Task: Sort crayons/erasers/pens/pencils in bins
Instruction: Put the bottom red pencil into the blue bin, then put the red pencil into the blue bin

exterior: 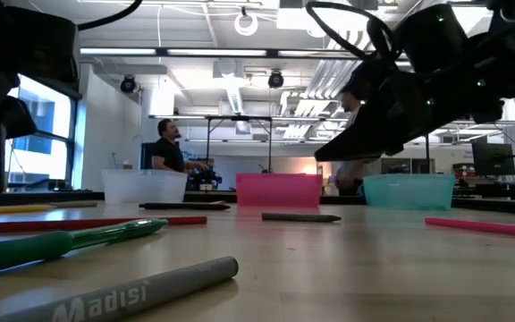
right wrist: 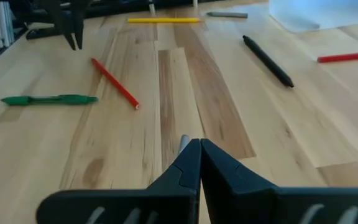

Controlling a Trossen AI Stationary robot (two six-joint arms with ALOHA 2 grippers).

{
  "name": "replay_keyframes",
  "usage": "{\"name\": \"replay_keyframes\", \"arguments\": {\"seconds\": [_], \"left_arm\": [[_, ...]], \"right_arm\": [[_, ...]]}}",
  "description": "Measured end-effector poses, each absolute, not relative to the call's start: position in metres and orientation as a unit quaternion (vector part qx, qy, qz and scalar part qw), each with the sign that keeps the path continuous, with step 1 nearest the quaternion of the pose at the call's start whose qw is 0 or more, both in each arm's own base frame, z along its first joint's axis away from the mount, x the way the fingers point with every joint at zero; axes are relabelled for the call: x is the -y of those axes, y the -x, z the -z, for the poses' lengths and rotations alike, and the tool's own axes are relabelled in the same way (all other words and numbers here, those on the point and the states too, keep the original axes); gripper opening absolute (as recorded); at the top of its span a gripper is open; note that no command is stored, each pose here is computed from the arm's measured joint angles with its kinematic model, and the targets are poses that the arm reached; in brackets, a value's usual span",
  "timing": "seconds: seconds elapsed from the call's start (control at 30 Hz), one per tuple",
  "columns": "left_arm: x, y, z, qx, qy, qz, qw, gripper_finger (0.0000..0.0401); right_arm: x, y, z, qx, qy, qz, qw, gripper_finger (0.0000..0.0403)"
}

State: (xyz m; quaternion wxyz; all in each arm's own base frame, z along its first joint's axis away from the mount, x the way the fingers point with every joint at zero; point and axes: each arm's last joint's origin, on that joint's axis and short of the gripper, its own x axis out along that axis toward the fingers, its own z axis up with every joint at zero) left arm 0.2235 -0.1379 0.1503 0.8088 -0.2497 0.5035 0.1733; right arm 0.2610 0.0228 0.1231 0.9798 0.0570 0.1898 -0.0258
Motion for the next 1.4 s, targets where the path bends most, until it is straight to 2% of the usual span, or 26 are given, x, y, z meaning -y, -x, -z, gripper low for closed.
{"name": "replay_keyframes", "arguments": {"seconds": [0.27,0.43,0.6,0.83,1.4], "left_arm": [[0.137,-0.223,-0.139,-0.519,0.224,-0.192,0.802,0.0099],[0.139,-0.227,-0.124,-0.523,0.203,-0.207,0.801,0.0112],[0.14,-0.228,-0.116,-0.528,0.184,-0.218,0.8,0.0086],[0.14,-0.228,-0.115,-0.518,0.19,-0.23,0.801,0.001],[0.156,-0.221,-0.112,-0.433,0.203,-0.271,0.836,0.0]], "right_arm": [[-0.024,-0.268,-0.121,-0.195,-0.055,0.024,0.979,0.0],[-0.025,-0.268,-0.121,-0.197,-0.052,0.02,0.979,0.0],[-0.025,-0.268,-0.12,-0.2,-0.053,0.019,0.978,0.0],[-0.026,-0.268,-0.12,-0.197,-0.055,0.019,0.979,0.0],[-0.029,-0.273,-0.13,-0.156,-0.13,-0.007,0.979,0.0009]]}}
